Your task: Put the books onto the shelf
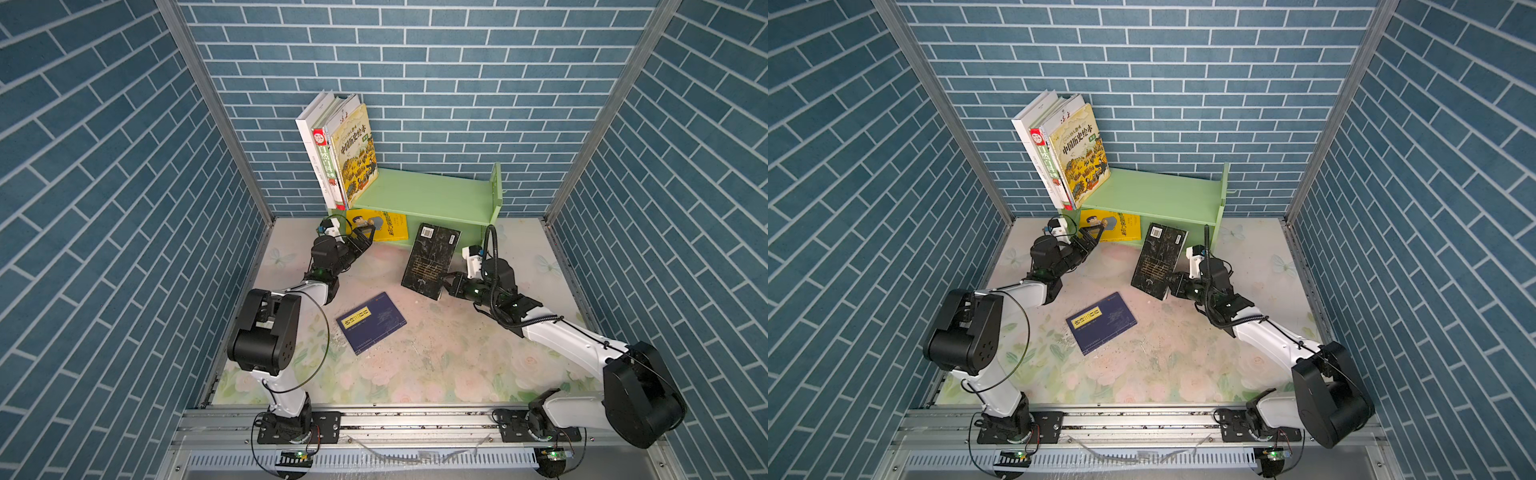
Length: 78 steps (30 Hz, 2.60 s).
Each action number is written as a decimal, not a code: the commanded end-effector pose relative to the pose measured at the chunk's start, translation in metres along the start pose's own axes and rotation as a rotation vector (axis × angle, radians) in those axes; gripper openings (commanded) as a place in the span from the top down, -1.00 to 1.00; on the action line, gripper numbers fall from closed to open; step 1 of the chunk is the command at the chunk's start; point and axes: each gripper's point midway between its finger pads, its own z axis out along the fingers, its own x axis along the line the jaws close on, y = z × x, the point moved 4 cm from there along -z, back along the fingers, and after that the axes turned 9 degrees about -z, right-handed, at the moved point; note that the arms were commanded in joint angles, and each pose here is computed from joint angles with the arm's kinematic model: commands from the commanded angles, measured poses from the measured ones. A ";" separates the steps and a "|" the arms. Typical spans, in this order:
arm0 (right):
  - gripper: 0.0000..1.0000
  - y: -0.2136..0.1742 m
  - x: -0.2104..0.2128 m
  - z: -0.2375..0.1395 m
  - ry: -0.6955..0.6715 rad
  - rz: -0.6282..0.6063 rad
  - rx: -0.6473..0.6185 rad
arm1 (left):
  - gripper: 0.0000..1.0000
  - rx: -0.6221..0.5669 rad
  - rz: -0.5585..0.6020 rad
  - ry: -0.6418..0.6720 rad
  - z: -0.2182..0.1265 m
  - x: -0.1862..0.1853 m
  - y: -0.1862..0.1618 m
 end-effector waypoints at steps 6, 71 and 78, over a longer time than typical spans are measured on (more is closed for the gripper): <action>1.00 0.019 0.015 -0.015 0.018 -0.025 -0.095 | -0.99 -0.032 -0.009 -0.036 0.005 0.004 0.018; 1.00 -0.008 0.061 -0.072 -0.124 -0.487 0.235 | -0.99 0.152 -0.008 0.411 -0.183 -0.033 -0.035; 1.00 0.016 0.122 -0.084 0.208 -0.509 0.101 | -0.99 0.342 -0.174 0.239 -0.190 -0.050 -0.072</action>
